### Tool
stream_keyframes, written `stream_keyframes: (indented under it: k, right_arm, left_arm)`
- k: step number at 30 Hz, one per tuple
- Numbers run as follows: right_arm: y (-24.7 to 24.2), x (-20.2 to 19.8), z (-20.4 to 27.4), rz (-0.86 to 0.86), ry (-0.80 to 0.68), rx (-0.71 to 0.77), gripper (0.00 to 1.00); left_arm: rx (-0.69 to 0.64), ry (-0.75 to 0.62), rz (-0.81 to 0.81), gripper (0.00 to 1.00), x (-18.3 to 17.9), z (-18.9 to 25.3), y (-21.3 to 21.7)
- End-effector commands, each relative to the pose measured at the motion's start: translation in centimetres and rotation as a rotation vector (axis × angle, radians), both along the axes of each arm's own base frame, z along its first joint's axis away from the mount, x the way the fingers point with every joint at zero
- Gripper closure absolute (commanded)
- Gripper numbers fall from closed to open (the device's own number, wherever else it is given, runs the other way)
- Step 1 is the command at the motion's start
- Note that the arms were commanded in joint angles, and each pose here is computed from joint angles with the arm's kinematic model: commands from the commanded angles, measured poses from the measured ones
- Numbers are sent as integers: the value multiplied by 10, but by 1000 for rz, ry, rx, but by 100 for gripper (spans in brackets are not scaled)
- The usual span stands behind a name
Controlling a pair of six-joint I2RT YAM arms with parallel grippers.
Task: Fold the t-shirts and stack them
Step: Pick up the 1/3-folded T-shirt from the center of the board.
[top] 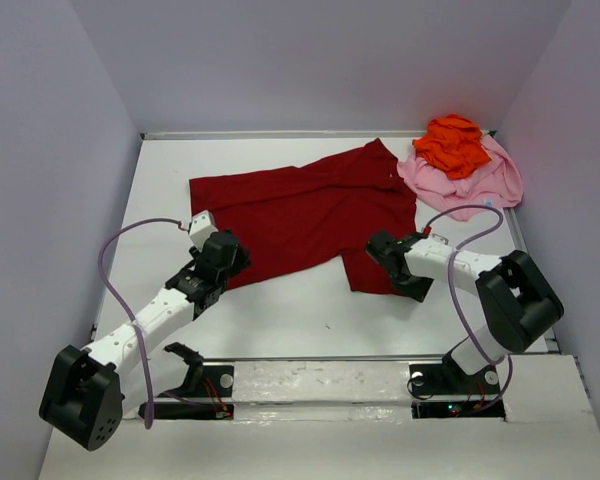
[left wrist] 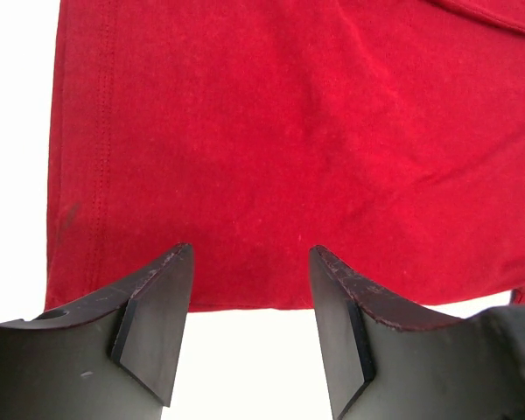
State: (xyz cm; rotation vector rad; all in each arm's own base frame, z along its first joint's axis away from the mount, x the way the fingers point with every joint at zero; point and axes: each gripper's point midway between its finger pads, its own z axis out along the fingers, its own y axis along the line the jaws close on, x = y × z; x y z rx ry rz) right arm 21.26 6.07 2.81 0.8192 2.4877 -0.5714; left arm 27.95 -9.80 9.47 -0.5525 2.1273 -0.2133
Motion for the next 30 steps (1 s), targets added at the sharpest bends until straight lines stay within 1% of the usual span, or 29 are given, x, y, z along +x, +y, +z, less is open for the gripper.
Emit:
stream_keyframes:
  k: [1,7,13,17,19,20,21,22,23,24,26,30]
  right_arm:
    - [-3,15,12,-22,-57,-46,52]
    - [2,17,6,-9,-39,-41,52]
    - [5,12,-7,9,27,-38,52]
    - [7,5,-17,18,61,-17,54]
    - [9,1,-19,22,67,1,56]
    - [9,0,-20,24,68,8,58]
    - [15,3,-18,42,45,48,65]
    - [16,2,-18,47,37,65,67]
    - [14,-3,-22,49,40,72,68]
    - [19,-1,-19,55,6,116,68]
    - [21,-2,-18,65,-18,150,69]
    - [22,-7,-17,79,-51,195,69]
  left_arm:
    - [-23,-33,9,35,-3,2,1]
    - [-28,-39,5,35,-4,4,1]
    - [-29,-41,5,35,-4,4,1]
    - [-35,-49,-2,35,-3,7,0]
    - [-37,-54,-4,35,-3,9,-1]
    - [-40,-56,-6,35,-3,10,-1]
    - [-39,-60,-6,35,-3,11,-1]
    - [-38,-58,-9,35,-3,10,-1]
    - [-40,-60,-9,35,-2,11,-2]
    - [-38,-59,-10,35,-3,10,-1]
    - [-38,-58,-12,35,-3,10,-2]
    - [-38,-50,-24,35,-4,8,-4]
